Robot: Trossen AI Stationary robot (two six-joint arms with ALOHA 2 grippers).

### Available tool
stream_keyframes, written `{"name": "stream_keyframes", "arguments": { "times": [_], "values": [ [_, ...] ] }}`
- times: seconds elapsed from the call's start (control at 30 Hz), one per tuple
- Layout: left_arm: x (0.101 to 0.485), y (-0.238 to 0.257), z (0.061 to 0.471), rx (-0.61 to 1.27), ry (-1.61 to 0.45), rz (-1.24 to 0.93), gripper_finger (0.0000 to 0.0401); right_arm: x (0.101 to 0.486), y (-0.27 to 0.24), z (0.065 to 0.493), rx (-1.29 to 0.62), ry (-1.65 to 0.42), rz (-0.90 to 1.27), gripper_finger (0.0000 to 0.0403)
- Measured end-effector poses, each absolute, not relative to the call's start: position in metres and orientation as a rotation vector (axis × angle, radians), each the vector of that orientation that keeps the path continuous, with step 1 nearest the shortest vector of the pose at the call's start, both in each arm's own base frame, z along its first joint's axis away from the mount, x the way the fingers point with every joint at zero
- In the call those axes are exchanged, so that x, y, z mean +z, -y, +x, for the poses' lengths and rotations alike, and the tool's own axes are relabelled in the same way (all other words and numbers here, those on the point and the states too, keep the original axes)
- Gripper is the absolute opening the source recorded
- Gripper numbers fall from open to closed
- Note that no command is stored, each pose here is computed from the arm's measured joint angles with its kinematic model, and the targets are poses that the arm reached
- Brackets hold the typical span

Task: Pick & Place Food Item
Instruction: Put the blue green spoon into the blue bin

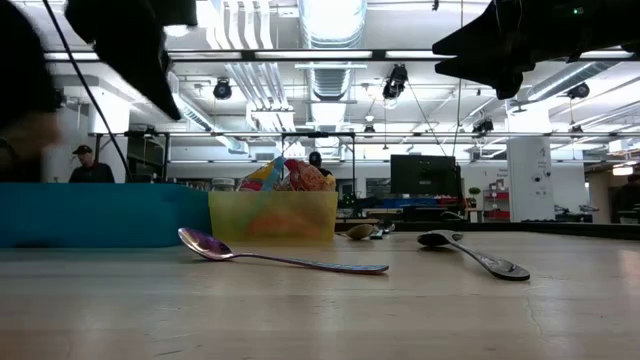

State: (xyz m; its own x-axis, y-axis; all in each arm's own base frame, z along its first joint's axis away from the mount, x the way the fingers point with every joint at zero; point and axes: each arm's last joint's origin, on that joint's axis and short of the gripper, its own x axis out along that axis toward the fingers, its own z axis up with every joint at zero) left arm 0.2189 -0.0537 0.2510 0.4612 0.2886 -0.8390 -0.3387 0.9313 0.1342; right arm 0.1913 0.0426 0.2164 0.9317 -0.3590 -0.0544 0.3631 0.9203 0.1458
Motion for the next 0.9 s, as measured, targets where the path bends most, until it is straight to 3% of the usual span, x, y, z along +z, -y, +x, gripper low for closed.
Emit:
{"name": "stream_keyframes", "arguments": {
  "times": [0.33, 0.67, 0.9],
  "values": [
    [0.248, 0.091, 0.245, 0.003, -0.877, 0.164, 0.0187, 0.216, -0.043, 0.191, -0.371, -0.027, 0.155, 0.0206],
    [0.215, 0.092, 0.275, 0.002, -0.935, 0.204, 0.0187, 0.216, -0.043, 0.191, -0.371, -0.027, 0.155, 0.0206],
    [0.211, 0.096, 0.289, -0.026, -0.853, 0.218, 0.0187, 0.216, -0.043, 0.191, -0.371, -0.027, 0.155, 0.0206]
  ]
}}
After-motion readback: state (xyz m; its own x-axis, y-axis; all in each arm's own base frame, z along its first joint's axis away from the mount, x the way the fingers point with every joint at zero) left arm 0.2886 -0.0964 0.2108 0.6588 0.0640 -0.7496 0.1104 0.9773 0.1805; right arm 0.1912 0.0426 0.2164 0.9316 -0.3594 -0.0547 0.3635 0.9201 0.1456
